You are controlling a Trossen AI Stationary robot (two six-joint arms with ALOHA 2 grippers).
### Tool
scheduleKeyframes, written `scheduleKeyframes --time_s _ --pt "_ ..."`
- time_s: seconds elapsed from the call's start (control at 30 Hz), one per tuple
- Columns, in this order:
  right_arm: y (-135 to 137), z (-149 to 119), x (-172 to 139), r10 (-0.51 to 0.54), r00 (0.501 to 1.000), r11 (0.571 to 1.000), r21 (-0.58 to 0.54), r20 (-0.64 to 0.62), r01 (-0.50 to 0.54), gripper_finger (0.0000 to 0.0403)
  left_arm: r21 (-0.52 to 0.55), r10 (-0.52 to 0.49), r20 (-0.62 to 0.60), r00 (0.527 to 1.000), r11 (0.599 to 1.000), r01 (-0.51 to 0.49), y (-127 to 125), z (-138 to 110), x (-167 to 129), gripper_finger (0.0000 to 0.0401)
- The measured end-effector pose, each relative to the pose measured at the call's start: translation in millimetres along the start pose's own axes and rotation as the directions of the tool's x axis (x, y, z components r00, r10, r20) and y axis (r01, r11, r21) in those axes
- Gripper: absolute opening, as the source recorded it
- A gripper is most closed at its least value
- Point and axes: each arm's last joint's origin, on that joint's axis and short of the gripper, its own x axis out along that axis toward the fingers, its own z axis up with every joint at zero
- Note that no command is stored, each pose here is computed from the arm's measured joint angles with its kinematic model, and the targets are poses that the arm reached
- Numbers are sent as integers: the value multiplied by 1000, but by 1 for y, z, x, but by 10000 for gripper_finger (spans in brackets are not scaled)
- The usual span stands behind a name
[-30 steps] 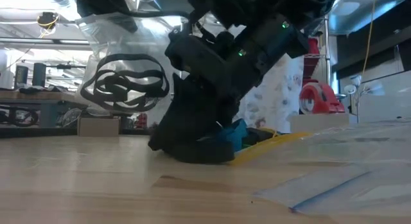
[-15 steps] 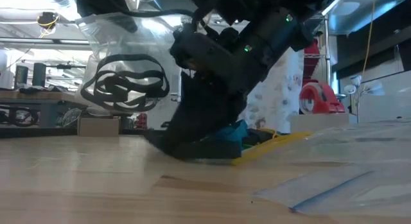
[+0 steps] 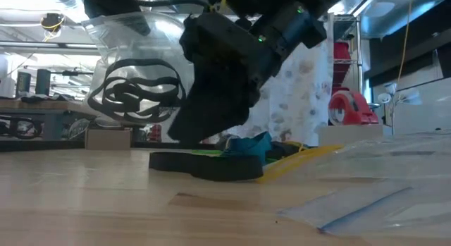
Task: Sort rubber bands
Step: Put the black rubber band into the transparent zip bag
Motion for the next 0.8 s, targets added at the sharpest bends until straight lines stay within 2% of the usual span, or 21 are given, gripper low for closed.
scheduleKeyframes --time_s 0.17,0.3,0.53,0.67,0.8 --pt "-1 1 -6 -38 992 999 20 -119 41 275 5 -4 0 1000 1000 4 -1 -1 -1 0" --pt "3 -7 -3 -43 986 998 40 -159 50 299 9 -8 0 1000 1000 8 -2 -2 -2 0" --pt "4 -4 4 -3 996 998 66 -93 9 298 7 -10 1 1000 1000 10 -2 -1 -2 0" --pt "1 -9 11 -33 994 995 87 -102 42 291 6 -11 2 1000 1000 11 -2 -1 -2 0" --pt "2 -9 14 -12 995 994 111 -97 22 287 -3 -18 8 1000 1000 18 -3 -1 -2 0"
